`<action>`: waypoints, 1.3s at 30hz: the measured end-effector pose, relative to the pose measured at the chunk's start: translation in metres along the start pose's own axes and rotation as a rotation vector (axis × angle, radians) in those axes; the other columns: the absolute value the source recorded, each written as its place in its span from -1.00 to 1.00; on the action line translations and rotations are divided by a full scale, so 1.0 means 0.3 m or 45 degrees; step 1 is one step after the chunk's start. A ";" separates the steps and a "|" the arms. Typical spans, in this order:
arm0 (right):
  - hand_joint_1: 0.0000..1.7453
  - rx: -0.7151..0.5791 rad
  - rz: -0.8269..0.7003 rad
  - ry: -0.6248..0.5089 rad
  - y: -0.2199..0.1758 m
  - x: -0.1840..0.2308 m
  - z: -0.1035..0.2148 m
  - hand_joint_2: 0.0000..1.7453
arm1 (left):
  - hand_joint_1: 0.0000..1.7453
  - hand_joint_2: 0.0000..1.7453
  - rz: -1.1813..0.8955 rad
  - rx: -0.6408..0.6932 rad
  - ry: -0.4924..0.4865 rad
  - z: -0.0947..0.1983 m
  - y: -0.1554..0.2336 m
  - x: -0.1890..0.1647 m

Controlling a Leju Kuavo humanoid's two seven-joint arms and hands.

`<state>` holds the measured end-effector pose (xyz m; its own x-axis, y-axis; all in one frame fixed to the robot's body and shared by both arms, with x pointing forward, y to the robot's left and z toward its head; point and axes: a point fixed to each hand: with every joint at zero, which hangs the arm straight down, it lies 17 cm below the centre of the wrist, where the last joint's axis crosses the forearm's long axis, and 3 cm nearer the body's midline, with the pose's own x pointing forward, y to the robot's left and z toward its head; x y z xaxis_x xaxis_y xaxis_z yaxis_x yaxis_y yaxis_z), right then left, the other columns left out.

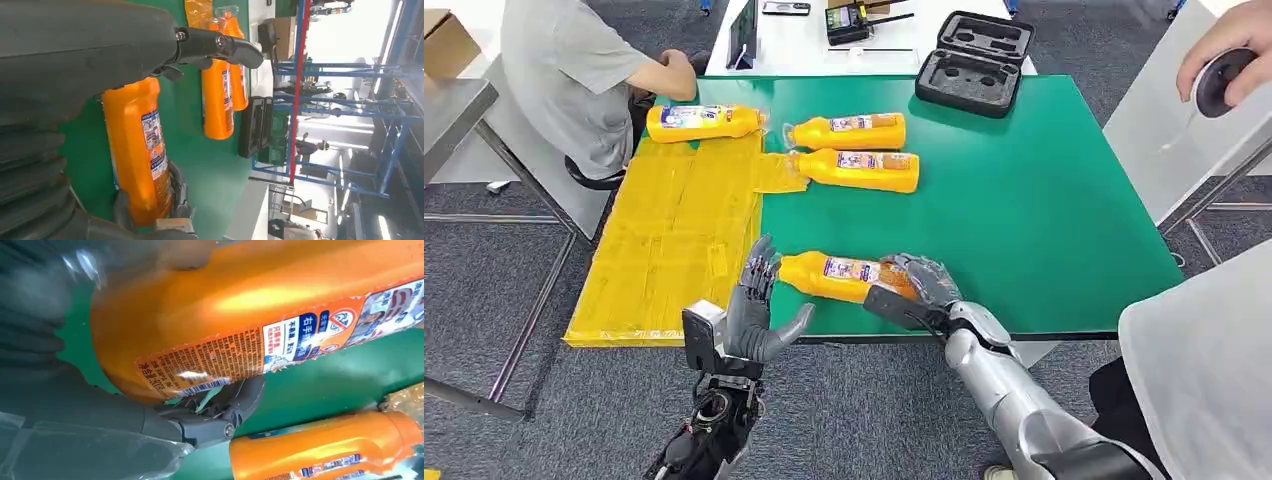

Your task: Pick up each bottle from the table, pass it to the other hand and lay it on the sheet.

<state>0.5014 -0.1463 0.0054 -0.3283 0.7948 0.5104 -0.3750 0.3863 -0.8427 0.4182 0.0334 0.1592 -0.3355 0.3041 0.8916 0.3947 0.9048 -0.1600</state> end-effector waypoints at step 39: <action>1.00 -0.577 -0.651 -0.166 -0.206 0.061 0.081 1.00 | -1.00 1.00 -0.105 0.374 -0.179 -0.031 0.186 0.176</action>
<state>0.4975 -0.1671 0.0711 -0.3193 0.4095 0.8546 -0.1208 0.8769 -0.4653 0.4305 0.0970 0.2013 -0.4788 0.2462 0.8427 0.1050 0.9690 -0.2235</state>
